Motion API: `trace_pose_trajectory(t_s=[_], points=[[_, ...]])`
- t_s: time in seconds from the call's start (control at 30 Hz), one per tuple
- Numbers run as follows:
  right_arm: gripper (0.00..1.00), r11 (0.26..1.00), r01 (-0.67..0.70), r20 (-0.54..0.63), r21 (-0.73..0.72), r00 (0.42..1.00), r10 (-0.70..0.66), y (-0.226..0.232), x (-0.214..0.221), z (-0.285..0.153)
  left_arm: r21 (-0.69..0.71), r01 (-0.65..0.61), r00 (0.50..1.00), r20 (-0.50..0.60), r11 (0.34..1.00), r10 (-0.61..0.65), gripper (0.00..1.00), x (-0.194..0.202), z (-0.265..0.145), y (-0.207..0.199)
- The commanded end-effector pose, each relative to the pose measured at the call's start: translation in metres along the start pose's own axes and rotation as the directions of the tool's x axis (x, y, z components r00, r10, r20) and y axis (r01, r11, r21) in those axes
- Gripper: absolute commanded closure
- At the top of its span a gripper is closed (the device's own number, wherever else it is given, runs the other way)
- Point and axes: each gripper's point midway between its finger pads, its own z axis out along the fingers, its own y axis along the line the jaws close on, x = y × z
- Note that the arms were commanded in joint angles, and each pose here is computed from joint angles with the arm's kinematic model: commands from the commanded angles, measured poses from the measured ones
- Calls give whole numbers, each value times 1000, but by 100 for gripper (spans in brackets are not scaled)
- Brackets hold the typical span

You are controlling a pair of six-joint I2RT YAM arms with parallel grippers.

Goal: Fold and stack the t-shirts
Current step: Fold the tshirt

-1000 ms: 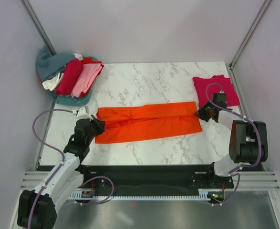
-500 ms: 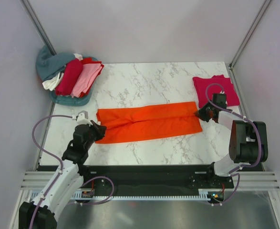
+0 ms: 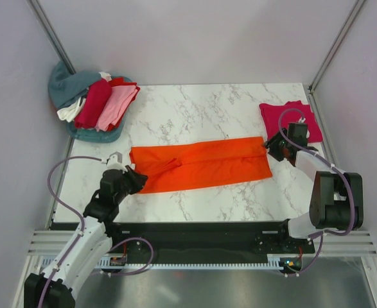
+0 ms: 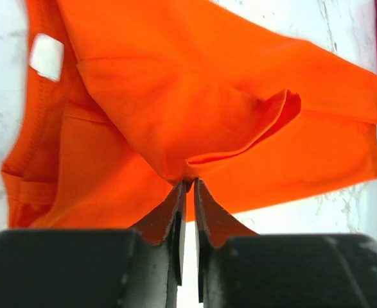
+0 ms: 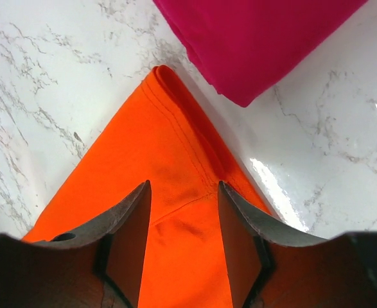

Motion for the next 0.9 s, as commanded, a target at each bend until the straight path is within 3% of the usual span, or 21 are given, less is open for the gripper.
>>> trace_pose_trajectory(t_s=[0.0, 0.17, 0.3, 0.4, 0.6, 0.87], points=[[46, 996, 75, 46, -44, 996, -73, 25, -12, -10, 60, 42, 996, -80, 997, -37, 82, 13, -5, -15], [42, 963, 209, 21, -172, 978, -208, 75, 8, -20, 101, 59, 994, -97, 993, -49, 66, 12, -14, -26], [41, 869, 323, -63, -373, 926, -372, 137, 62, -32, 98, 51, 997, -67, 994, -45, 53, -1, -18, -32], [42, 785, 348, -119, -513, 876, -467, 175, 108, -42, 19, 48, 993, -110, 999, -46, 53, -2, -11, -25], [46, 668, 394, -173, -632, 768, -617, 216, 200, -53, -86, 40, 981, -185, 995, -55, 55, -18, 16, -25], [59, 629, 382, -222, -677, 709, -669, 246, 268, -57, -199, 80, 985, -134, 977, -108, 55, -58, 44, -21]])
